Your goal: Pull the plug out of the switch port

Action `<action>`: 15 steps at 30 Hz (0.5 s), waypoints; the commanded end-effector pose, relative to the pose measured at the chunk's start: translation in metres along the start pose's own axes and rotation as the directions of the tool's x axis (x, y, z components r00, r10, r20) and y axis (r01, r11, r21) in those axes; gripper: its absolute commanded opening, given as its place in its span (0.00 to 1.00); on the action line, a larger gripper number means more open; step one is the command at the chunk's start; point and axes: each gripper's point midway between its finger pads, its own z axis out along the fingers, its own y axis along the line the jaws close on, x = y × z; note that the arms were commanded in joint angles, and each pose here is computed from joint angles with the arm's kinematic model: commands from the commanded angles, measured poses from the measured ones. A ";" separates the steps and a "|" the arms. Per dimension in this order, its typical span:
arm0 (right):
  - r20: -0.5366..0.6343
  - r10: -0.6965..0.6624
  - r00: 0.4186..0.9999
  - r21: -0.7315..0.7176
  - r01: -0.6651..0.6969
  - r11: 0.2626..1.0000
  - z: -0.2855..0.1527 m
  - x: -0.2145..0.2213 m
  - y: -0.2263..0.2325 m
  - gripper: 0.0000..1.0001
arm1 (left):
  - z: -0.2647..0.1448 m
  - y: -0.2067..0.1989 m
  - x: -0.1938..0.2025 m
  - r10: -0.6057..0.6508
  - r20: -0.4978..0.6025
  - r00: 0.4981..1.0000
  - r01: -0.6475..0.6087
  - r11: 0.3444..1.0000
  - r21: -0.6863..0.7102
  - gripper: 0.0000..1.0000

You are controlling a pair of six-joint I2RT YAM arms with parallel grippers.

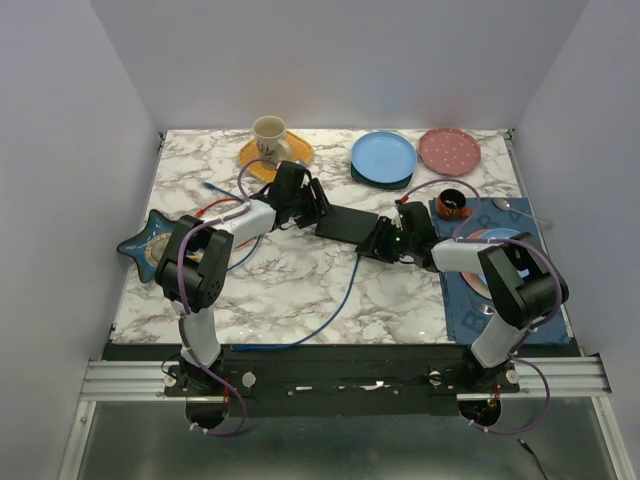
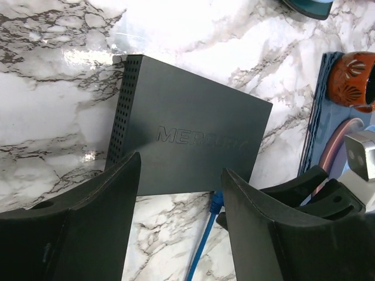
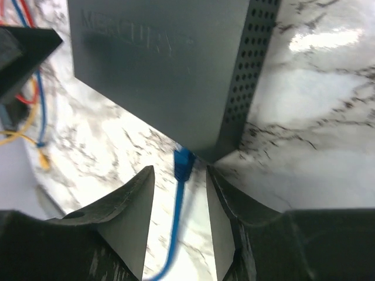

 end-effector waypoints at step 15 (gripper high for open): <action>0.113 0.133 0.985 0.138 -0.148 0.979 -0.032 0.019 -0.047 0.49 | -0.002 -0.002 -0.030 -0.020 0.056 0.998 0.020 1.000 0.007 0.68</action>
